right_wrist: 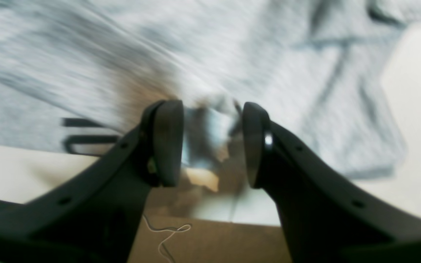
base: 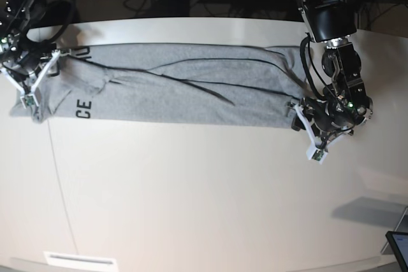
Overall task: Fold the T-shirt properly
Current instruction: 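Pull the strip end with the right gripper, straightening the strip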
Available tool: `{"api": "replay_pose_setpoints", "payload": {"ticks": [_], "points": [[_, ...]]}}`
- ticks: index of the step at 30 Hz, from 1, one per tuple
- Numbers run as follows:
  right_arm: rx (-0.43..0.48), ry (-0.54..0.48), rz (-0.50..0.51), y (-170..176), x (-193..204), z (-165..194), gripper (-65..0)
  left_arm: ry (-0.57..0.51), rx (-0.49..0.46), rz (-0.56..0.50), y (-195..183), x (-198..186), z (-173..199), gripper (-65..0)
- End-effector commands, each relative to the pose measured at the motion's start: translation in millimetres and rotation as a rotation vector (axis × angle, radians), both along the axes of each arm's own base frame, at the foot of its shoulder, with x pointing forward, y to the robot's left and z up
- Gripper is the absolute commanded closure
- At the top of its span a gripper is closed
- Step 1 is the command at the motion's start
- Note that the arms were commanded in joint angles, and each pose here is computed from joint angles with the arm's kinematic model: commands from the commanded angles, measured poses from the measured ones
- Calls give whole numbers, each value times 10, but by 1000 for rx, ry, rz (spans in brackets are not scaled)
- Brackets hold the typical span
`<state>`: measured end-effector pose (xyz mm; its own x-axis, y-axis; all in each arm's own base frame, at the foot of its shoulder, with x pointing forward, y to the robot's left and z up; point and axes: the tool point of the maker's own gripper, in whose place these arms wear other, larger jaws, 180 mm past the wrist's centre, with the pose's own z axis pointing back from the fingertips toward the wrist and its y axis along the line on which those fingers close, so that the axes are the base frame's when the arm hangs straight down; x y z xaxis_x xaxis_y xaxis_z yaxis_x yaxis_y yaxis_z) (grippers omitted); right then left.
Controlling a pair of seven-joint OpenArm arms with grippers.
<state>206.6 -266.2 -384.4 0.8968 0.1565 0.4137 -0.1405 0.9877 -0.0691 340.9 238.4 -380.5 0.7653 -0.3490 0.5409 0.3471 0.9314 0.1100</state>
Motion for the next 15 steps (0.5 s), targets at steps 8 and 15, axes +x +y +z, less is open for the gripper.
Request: {"api": "replay_pose_setpoints", "payload": {"ticks": [8,15], "points": [[-132,-223,82,-183,398,600,-257,-51,3,-12,5,112,143,-272],[-123,-319,257,247,879,804,-168,-48,2,-10,9,104,134,-272]]}}
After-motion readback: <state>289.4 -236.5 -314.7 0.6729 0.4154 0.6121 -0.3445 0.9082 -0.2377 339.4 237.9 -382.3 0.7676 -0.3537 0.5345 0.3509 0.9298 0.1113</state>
